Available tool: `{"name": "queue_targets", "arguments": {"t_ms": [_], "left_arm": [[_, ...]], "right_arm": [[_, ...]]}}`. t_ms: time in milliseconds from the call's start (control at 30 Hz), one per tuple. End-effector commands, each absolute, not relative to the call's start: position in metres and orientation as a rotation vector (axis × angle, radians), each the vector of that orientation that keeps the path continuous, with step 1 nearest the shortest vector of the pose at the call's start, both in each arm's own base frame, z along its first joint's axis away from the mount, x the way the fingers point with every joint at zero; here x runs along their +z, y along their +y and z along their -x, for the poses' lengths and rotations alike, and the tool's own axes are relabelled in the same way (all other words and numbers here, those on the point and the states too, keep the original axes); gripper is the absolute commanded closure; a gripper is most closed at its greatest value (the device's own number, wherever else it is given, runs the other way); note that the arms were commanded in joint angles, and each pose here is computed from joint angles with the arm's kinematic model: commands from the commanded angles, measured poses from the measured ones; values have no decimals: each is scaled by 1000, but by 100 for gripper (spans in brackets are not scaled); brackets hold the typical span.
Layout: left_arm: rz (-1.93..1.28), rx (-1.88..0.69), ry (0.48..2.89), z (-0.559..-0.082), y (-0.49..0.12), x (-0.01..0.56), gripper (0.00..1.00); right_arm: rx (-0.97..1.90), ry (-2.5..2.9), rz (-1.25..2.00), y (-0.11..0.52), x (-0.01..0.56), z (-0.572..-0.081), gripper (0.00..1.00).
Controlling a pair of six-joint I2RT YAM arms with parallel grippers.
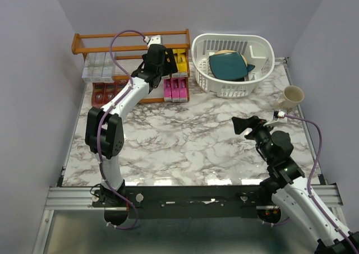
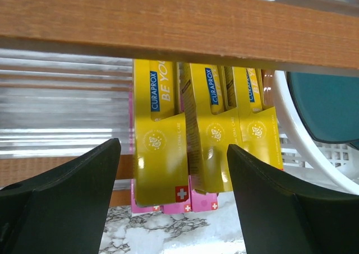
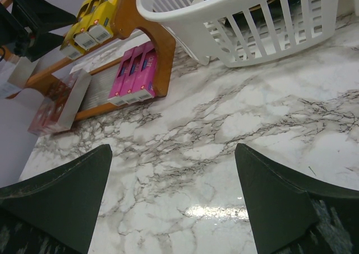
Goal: Place and organize the toothpastes onto the shelf
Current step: Place the toothpaste on the shelf.
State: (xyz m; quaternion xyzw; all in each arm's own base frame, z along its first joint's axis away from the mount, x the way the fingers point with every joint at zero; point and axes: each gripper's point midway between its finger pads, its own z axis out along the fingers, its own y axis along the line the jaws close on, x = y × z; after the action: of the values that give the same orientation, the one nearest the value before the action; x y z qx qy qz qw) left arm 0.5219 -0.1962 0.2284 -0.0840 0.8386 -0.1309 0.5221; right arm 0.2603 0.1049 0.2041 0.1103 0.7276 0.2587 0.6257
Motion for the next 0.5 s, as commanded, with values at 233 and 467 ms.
{"name": "queue_targets", "arguments": {"t_ms": [233,467], "left_arm": [[122,-434,2005,-535,-222,240,12],[97,-438,2009,-532,-223,238,12]], "right_arm": [[569,1667,-268,100,200,-262,1],[572,1663,-266,101,201,-261,1]]}}
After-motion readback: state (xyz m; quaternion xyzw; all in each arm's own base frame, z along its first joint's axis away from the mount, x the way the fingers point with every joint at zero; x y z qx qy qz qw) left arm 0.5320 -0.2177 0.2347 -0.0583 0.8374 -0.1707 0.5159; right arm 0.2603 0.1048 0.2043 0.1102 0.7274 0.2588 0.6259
